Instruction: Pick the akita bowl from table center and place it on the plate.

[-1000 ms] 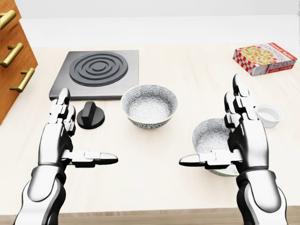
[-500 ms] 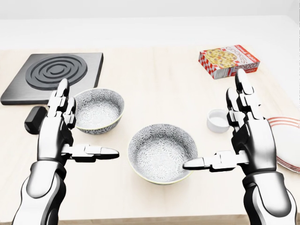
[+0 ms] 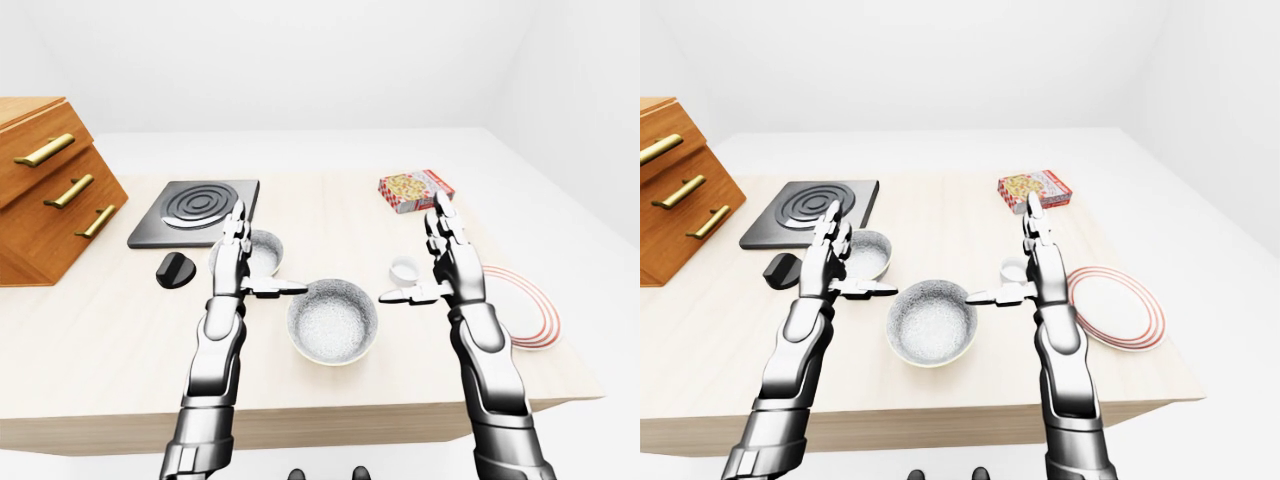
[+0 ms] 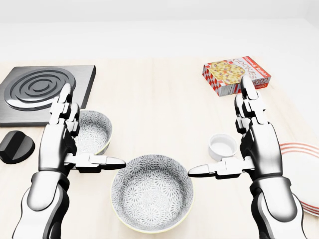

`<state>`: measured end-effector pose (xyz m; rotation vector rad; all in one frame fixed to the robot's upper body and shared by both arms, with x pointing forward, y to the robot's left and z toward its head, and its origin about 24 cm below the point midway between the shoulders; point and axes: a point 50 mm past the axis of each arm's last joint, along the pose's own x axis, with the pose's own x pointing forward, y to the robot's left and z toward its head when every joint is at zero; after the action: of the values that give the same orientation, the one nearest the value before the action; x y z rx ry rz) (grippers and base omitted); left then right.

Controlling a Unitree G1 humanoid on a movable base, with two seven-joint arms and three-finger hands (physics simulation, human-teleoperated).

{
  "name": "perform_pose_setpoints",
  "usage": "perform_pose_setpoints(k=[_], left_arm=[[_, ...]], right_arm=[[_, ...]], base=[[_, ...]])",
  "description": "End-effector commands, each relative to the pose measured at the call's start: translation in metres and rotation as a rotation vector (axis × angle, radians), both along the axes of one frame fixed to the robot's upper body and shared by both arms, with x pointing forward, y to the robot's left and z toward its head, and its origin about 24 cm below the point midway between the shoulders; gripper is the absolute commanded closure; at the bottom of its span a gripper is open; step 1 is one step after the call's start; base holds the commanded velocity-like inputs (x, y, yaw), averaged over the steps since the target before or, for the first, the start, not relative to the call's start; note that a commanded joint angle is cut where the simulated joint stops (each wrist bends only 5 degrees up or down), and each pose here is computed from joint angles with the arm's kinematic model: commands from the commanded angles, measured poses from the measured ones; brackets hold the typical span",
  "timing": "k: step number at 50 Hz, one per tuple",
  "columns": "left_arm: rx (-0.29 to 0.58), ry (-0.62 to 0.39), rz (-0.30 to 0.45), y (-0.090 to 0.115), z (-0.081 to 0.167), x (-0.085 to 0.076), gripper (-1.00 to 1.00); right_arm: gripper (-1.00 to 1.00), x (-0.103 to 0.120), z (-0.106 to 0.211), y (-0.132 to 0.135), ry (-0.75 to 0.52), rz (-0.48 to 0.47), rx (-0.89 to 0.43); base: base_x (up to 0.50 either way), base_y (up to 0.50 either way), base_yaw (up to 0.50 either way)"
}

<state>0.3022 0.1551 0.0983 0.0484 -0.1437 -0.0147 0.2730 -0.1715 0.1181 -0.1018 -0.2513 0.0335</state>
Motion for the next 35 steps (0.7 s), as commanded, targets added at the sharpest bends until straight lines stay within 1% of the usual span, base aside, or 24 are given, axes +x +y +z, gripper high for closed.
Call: perform_pose_setpoints(k=[1, 7, 9, 12, 13, 14, 17, 21, 24, 27, 28, 29, 31, 32, 35], left_arm=[[0.019, 0.020, 0.019, 0.005, -0.004, 0.002, -1.00], [0.053, 0.050, 0.056, 0.015, -0.008, 0.009, -1.00], [0.086, 0.069, 0.069, 0.018, -0.012, 0.010, -1.00], [0.126, 0.094, 0.086, 0.021, -0.016, 0.014, -1.00], [0.147, 0.097, 0.100, 0.025, -0.018, 0.018, -1.00], [0.152, 0.099, 0.102, 0.026, -0.018, 0.020, -1.00], [0.210, 0.102, 0.131, 0.032, -0.019, 0.026, -1.00], [0.261, 0.113, 0.140, 0.035, -0.021, 0.031, -1.00], [0.350, 0.128, 0.159, 0.037, -0.025, 0.037, -1.00], [0.432, 0.111, 0.178, 0.039, -0.024, 0.042, -1.00], [0.486, 0.104, 0.184, 0.040, -0.023, 0.046, -1.00], [0.509, 0.105, 0.185, 0.040, -0.024, 0.047, -1.00], [0.566, 0.133, 0.183, 0.042, -0.029, 0.051, -1.00], [0.627, 0.176, 0.186, 0.044, -0.037, 0.054, -1.00], [0.700, 0.238, 0.195, 0.048, -0.048, 0.056, -1.00]], right_arm=[[-1.00, 0.007, -0.006, 0.001, 0.030, -0.036, -0.051], [-1.00, 0.012, -0.012, -0.006, 0.057, -0.117, -0.098], [-1.00, 0.015, -0.014, -0.009, 0.069, -0.139, -0.113], [-1.00, 0.010, -0.016, -0.015, 0.074, -0.145, -0.120], [-1.00, 0.009, -0.016, -0.020, 0.077, -0.162, -0.134], [-1.00, 0.008, -0.016, -0.021, 0.076, -0.165, -0.137], [-1.00, 0.007, -0.013, -0.025, 0.067, -0.168, -0.140], [-1.00, 0.004, -0.014, -0.027, 0.071, -0.169, -0.142], [-1.00, 0.003, -0.016, -0.027, 0.078, -0.167, -0.145], [-1.00, 0.003, -0.016, -0.027, 0.079, -0.167, -0.146], [-1.00, 0.003, -0.017, -0.027, 0.082, -0.169, -0.147], [-1.00, 0.004, -0.017, -0.027, 0.082, -0.170, -0.147], [-1.00, 0.004, -0.017, -0.026, 0.081, -0.169, -0.148], [-1.00, 0.006, -0.017, -0.025, 0.083, -0.169, -0.148], [-1.00, 0.008, -0.017, -0.025, 0.084, -0.170, -0.148]], base=[[0.00, 0.00, 0.00], [0.00, 0.00, 0.00], [0.00, 0.00, 0.00], [0.00, 0.00, 0.00], [0.00, 0.00, 0.00], [0.00, 0.00, 0.00], [0.00, 0.00, 0.00], [0.00, 0.00, 0.00], [0.00, 0.00, 0.00], [0.00, 0.00, 0.00], [0.00, 0.00, 0.00], [0.00, 0.00, 0.00], [0.00, 0.00, 0.00], [0.00, 0.00, 0.00], [0.00, 0.00, 0.00]])
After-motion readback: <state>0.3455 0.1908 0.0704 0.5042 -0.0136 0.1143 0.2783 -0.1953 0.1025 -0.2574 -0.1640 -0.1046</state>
